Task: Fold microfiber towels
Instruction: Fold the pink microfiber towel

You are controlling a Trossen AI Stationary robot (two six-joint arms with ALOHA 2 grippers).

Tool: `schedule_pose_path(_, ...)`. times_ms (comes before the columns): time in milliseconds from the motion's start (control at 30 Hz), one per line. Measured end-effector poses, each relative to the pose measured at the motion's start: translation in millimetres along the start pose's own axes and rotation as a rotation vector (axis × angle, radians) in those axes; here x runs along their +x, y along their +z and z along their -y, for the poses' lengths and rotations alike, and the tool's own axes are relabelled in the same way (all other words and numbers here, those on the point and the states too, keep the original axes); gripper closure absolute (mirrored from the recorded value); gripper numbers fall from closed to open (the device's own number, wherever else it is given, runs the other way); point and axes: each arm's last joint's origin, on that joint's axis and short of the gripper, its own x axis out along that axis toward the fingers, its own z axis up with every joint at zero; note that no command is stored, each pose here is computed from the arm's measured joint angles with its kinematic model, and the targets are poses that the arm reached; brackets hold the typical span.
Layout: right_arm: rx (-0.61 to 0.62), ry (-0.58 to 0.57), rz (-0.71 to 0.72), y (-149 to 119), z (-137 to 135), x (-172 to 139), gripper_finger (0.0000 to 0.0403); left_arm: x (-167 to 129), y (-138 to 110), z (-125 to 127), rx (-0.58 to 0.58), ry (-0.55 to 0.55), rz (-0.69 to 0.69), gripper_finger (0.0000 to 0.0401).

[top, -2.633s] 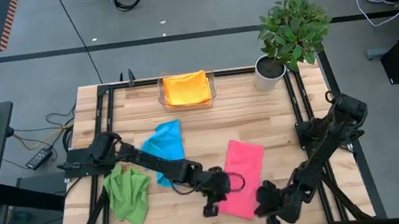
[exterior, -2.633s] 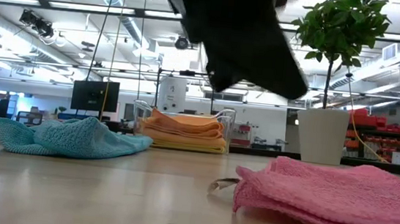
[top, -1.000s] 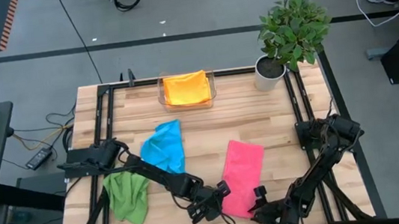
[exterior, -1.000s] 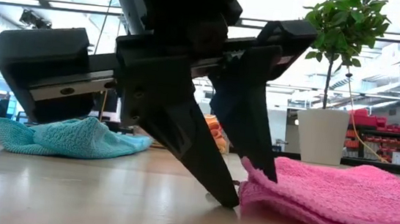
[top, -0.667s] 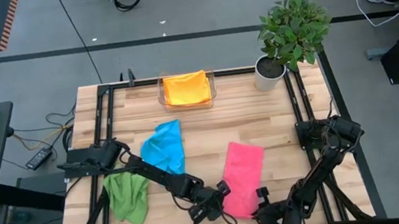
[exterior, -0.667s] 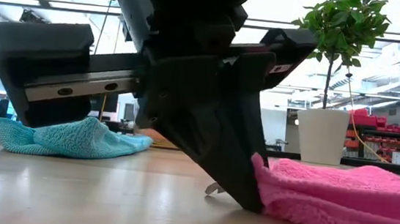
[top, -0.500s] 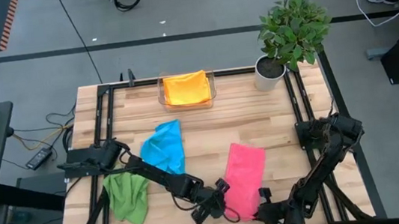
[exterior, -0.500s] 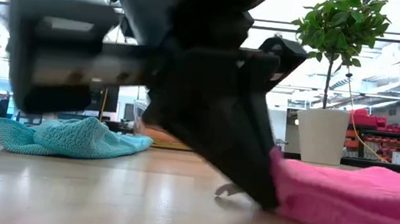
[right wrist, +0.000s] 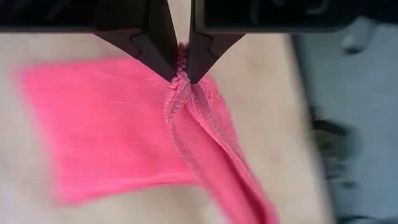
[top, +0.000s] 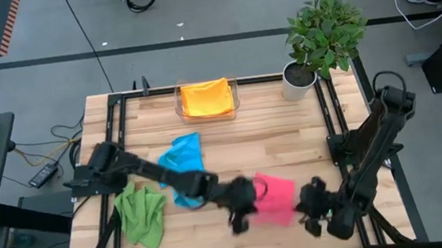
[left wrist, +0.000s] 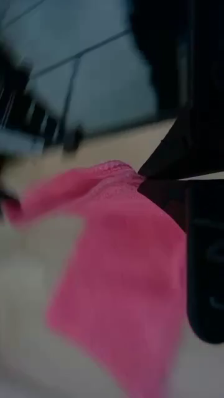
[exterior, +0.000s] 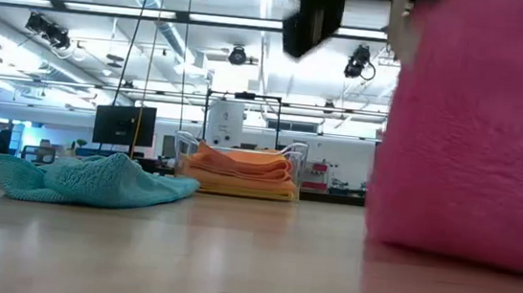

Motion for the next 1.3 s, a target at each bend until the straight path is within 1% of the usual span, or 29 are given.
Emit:
schedule_pose_path(33,0.008,-0.043,-0.006,1,6,-3,0.0363,1,2,-9,-0.046,0.021,-0.003,0.0394)
schedule_pose_path(133,0.02,-0.145,-0.021,3,20,-2,0.0363,12,3,-33,-0.102,0.067,0.001,0.0394)
schedule_pose_path(233,0.055,-0.196,-0.054,1,34,13,0.0363,27,-5,-55,-0.129,0.108,-0.038,0.0396)
schedule_pose_path(400,0.116,-0.269,-0.061,0,65,38,0.0363,39,-11,-87,-0.195,0.157,-0.066,0.0391)
schedule_pose_path(467,0.149,-0.261,-0.077,0,72,47,0.0363,43,-13,-97,-0.21,0.176,-0.08,0.0392)
schedule_pose_path(567,0.148,-0.239,-0.1,-2,79,54,0.0363,43,-12,-107,-0.231,0.188,-0.077,0.0396)
schedule_pose_path(633,0.153,-0.237,-0.094,-1,80,56,0.0362,41,-10,-114,-0.26,0.199,-0.073,0.0392)
schedule_pose_path(700,0.154,-0.243,-0.091,1,80,56,0.036,40,-8,-121,-0.286,0.211,-0.067,0.0374)
schedule_pose_path(800,0.14,-0.227,-0.083,6,76,54,0.0349,37,-5,-133,-0.346,0.236,-0.053,0.0336)
schedule_pose_path(967,0.172,-0.185,-0.067,18,77,39,0.0304,33,-4,-148,-0.421,0.266,-0.058,0.0278)
schedule_pose_path(1100,0.213,-0.169,-0.047,28,86,14,0.0255,28,0,-157,-0.447,0.225,-0.071,0.0245)
schedule_pose_path(1200,0.246,-0.129,-0.016,33,91,-2,0.0227,28,5,-155,-0.442,0.145,-0.058,0.0234)
schedule_pose_path(1267,0.266,-0.057,0.012,32,87,-5,0.0226,31,4,-144,-0.409,0.089,-0.068,0.0235)
schedule_pose_path(1300,0.264,-0.032,0.02,30,85,-4,0.0237,33,2,-135,-0.38,0.074,-0.079,0.0238)
